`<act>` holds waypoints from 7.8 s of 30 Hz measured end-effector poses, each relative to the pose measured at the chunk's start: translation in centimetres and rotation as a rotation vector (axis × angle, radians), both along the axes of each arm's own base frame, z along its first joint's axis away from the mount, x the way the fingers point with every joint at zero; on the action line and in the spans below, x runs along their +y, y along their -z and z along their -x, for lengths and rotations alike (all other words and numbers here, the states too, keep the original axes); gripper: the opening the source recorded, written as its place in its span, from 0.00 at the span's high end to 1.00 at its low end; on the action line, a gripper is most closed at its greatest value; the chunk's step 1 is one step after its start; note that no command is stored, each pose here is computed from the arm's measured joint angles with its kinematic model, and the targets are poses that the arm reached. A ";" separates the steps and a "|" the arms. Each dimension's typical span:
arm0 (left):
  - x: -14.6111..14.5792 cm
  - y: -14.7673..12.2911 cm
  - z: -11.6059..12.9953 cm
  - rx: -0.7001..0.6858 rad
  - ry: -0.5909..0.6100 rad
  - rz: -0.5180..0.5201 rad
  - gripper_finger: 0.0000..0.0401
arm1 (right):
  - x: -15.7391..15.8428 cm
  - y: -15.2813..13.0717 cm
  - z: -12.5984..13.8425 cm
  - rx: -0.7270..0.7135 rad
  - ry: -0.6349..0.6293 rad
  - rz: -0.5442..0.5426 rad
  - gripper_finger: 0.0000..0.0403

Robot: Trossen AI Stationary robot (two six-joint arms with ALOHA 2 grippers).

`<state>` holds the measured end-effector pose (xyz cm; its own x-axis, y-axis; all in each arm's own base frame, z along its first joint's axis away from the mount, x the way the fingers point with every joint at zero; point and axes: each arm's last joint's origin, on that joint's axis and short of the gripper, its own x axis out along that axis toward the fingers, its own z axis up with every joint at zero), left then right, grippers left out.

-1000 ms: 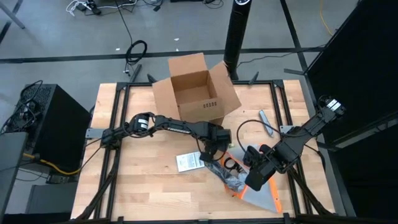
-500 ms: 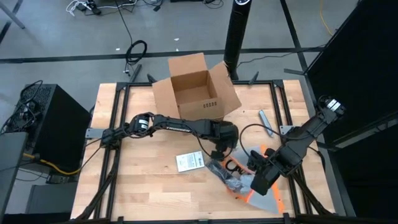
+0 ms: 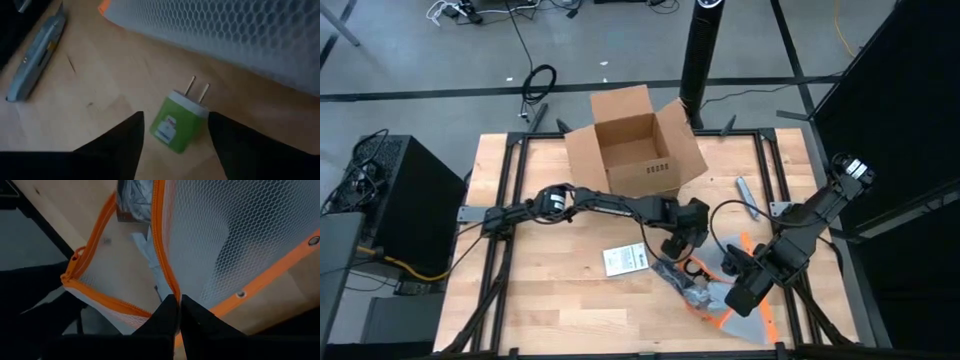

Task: Unpack boxes
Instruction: Put the green charger adapter into the zip bag, then put the white and blue cardboard box into the transparent zip bag

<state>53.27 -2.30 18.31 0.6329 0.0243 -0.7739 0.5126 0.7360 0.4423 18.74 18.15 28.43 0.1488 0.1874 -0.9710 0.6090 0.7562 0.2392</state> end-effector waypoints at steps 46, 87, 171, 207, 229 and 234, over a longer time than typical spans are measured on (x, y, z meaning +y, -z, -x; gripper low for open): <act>-1.8 -2.3 2.3 0.259 -0.051 -0.002 0.48 | -1.3 0.0 -1.3 -0.035 -0.035 0.024 1.00; -3.1 -1.5 4.5 0.352 -1.592 0.813 0.35 | -0.4 -0.1 -0.8 -0.159 -0.218 0.126 1.00; -16.0 -5.0 9.1 0.063 -1.346 0.575 0.66 | 0.8 -0.4 -1.0 -0.293 -0.184 0.134 1.00; -14.1 -1.3 2.1 -0.438 -0.624 0.850 0.27 | 0.5 -0.7 -2.3 -0.305 -0.107 0.022 1.00; -16.2 -6.0 10.8 0.354 -0.622 0.162 0.28 | 1.3 -0.5 -1.7 -0.319 -0.152 0.058 1.00; -15.8 -5.9 12.5 0.475 -0.658 0.086 0.27 | 1.7 -0.4 -1.4 -0.325 -0.167 0.068 1.00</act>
<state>40.78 -18.12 24.22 0.1140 0.2051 -0.9721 0.0823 0.9731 0.2150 20.10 19.83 28.84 0.4241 0.1717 -0.8892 0.3765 0.8596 0.3455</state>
